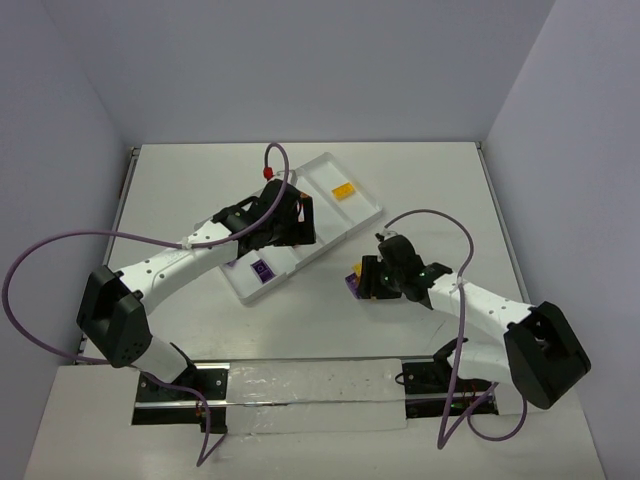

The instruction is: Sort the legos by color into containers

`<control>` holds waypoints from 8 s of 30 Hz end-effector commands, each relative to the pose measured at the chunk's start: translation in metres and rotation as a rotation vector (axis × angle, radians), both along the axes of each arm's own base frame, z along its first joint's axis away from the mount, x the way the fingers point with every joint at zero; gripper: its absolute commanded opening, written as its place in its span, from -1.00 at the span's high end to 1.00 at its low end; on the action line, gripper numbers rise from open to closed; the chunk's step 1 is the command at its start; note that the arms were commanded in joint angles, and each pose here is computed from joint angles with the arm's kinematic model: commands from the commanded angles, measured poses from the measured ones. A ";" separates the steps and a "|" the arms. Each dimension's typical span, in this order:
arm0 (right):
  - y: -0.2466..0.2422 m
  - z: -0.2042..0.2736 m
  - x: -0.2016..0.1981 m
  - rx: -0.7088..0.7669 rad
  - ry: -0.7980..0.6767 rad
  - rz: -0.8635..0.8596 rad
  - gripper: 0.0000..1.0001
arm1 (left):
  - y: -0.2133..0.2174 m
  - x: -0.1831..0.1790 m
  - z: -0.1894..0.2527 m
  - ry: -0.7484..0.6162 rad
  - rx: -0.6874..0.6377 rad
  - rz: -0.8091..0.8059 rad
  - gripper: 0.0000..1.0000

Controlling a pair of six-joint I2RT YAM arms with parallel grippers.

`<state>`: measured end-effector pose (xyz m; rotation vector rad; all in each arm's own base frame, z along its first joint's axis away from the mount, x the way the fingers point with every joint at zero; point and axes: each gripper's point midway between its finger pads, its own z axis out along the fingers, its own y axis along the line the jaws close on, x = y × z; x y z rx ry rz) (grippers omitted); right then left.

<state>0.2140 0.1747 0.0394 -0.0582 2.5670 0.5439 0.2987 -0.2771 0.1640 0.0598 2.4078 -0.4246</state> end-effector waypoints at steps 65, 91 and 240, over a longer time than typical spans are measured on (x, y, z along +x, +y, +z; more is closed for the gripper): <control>0.007 -0.010 0.031 -0.259 -0.107 -0.147 0.10 | -0.017 0.003 0.017 -0.030 -0.097 -0.027 -0.79; 0.024 0.089 0.014 0.125 -0.317 -0.103 1.00 | -0.071 -0.024 0.038 0.143 -0.809 -0.232 -0.73; 0.011 0.100 0.013 0.109 -0.364 -0.100 1.00 | -0.147 -0.050 0.007 0.221 -0.640 -0.452 -0.14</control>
